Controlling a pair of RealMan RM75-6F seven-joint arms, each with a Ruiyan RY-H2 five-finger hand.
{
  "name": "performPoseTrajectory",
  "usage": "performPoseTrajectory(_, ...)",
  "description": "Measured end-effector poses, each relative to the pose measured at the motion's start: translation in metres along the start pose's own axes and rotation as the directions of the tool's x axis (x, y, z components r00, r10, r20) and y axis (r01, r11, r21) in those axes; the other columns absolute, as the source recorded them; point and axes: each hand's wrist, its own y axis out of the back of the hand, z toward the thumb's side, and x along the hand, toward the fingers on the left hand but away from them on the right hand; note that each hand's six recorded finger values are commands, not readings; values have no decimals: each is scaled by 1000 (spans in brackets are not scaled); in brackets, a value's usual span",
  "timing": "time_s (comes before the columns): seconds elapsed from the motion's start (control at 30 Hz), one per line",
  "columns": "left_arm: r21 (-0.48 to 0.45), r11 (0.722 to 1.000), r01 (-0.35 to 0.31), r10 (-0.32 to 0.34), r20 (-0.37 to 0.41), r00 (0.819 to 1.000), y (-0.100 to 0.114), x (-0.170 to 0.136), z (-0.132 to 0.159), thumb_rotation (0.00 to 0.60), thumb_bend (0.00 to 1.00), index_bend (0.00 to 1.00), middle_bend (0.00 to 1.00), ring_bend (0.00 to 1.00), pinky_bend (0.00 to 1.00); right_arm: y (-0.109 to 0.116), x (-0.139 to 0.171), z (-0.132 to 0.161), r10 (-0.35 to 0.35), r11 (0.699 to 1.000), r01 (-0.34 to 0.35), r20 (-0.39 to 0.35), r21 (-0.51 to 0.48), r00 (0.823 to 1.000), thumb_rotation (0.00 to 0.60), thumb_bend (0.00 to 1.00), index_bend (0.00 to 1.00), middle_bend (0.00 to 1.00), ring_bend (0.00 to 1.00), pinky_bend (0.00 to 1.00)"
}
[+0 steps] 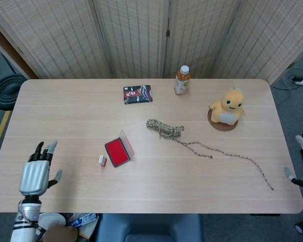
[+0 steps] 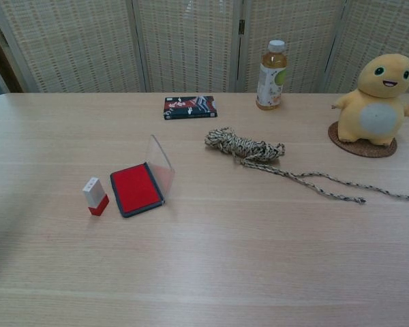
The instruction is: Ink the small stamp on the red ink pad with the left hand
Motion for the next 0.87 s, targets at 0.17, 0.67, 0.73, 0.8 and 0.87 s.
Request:
performPoseTrajectory(0.17, -95, 993, -63, 60, -42, 997, 5, -16, -52, 600, 300, 27, 128, 0, 238, -5, 2, 7, -33, 997, 32, 18, 77, 999, 600, 310, 0, 0, 0, 0)
performPoseTrajectory(0.67, -29, 995, -96, 95, -51, 994, 18, -24, -106, 600, 300, 13, 115, 0, 164, -19, 6, 22, -81, 986, 73, 46, 151, 996, 600, 310, 0, 0, 0, 0)
performPoseTrajectory(0.73, -25, 995, -91, 90, -51, 995, 16, -24, -106, 600, 300, 13, 115, 0, 157, -17, 7, 21, -82, 986, 74, 46, 147, 996, 600, 310, 0, 0, 0, 0)
performPoseTrajectory(0.8, -22, 996, -82, 81, -51, 995, 14, -23, -105, 600, 300, 13, 115, 0, 140, -17, 7, 22, -81, 987, 75, 41, 145, 996, 600, 310, 0, 0, 0, 0)
performPoseTrajectory(0.87, -21, 997, -74, 73, -50, 996, 13, -22, -105, 600, 300, 13, 115, 0, 130, -16, 8, 22, -83, 986, 77, 38, 147, 996, 600, 310, 0, 0, 0, 0)
